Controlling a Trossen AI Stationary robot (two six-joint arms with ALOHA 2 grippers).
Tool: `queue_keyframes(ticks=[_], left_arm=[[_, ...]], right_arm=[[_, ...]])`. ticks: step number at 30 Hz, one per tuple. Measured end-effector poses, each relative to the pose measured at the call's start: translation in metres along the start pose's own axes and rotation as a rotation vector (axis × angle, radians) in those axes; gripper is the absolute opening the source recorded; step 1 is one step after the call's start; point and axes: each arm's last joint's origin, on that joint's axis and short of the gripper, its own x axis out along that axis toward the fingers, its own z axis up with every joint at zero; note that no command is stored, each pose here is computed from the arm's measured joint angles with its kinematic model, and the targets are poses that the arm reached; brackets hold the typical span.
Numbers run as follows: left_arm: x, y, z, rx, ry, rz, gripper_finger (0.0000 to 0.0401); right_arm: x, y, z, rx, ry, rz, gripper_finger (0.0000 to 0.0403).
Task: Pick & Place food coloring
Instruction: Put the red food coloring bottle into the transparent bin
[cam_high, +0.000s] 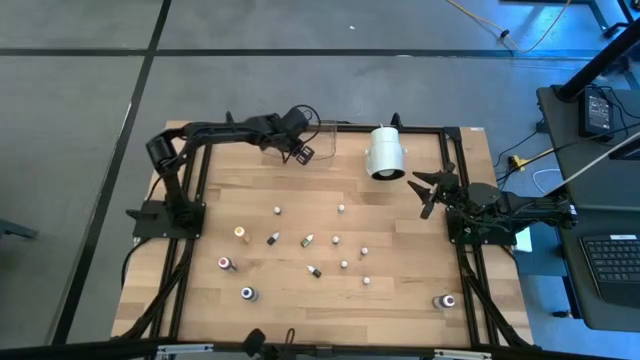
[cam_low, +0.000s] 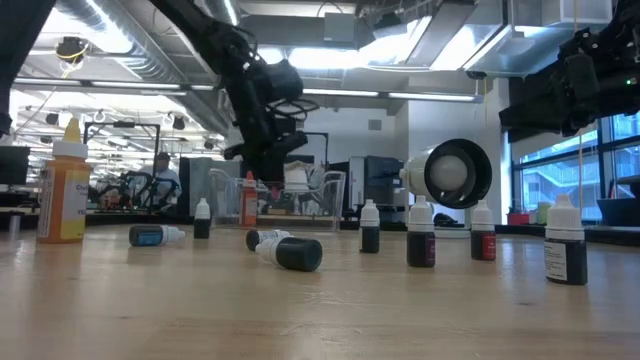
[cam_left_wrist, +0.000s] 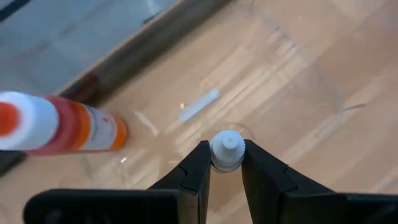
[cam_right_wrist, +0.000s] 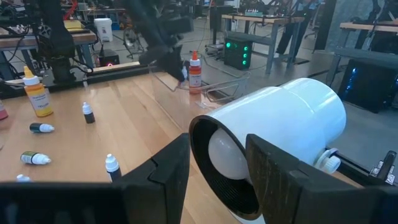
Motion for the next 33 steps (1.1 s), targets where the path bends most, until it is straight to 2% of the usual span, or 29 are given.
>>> queue_keyframes(ticks=[11, 20, 28, 33], left_arm=[[0.020, -0.002, -0.007, 0.007, 0.064, -0.006, 0.0075], [0.020, -0.002, -0.007, 0.009, 0.063, -0.006, 0.0102], [0.020, -0.003, -0.007, 0.016, 0.070, -0.035, 0.0098], [0.002, -0.002, -0.001, 0.061, 0.019, -0.047, 0.0100]], right_arm=[[0.000, 0.000, 0.000, 0.000, 0.000, 0.000, 0.0158], [0.000, 0.000, 0.000, 0.000, 0.000, 0.000, 0.0158], [0.000, 0.000, 0.000, 0.000, 0.000, 0.000, 0.0158], [0.000, 0.000, 0.000, 0.000, 0.000, 0.001, 0.0158]])
